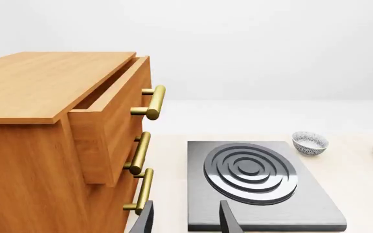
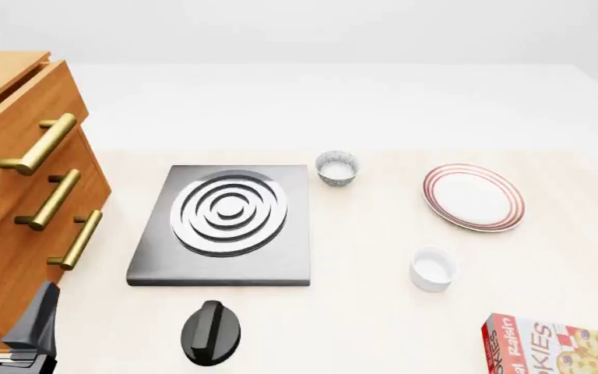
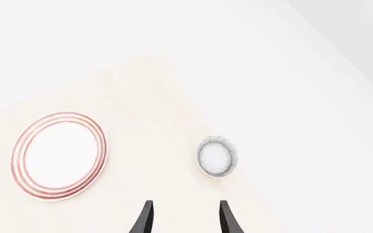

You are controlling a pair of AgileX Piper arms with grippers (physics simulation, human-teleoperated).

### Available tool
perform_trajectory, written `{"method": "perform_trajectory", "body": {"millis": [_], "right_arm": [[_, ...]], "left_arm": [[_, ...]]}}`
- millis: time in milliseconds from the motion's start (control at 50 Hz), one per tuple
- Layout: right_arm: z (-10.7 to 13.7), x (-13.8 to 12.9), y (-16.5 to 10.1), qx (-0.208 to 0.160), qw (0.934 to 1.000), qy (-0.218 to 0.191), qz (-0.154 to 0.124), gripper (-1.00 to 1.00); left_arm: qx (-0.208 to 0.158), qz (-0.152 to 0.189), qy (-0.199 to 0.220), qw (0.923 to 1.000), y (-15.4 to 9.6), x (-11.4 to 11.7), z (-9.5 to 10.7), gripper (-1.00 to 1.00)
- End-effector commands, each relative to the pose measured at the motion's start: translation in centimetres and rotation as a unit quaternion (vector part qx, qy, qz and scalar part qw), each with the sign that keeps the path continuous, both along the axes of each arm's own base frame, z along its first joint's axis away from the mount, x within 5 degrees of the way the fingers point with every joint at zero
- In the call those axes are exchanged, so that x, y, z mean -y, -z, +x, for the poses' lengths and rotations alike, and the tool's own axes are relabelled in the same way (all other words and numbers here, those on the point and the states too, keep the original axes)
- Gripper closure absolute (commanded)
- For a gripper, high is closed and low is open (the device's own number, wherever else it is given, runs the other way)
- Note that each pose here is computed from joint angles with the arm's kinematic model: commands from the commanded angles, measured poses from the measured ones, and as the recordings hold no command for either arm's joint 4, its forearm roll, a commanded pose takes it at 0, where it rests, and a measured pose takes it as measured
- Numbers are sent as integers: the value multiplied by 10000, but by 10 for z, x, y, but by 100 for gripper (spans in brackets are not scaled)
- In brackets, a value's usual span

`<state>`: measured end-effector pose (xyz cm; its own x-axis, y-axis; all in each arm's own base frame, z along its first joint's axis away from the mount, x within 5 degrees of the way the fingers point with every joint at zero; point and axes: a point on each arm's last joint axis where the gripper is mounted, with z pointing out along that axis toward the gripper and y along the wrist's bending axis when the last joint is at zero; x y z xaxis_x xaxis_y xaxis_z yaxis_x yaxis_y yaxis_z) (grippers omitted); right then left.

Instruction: Pick the akita bowl next to the cookies box and place it on the plate.

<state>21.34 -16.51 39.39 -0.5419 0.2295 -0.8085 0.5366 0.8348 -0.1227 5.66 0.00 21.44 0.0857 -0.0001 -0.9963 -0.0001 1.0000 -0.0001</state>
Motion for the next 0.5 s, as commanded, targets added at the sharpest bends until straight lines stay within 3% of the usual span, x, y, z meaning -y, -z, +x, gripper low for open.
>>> {"method": "perform_trajectory", "body": {"millis": [20,500], "right_arm": [[9,23,15,-211,9997,136,27,-100],[25,59,38,-464,9983,327,121,-100]], "left_arm": [[-1,-1,1,10000,0,0,0,-100],[0,-1,0,10000,0,0,0,-100]]}}
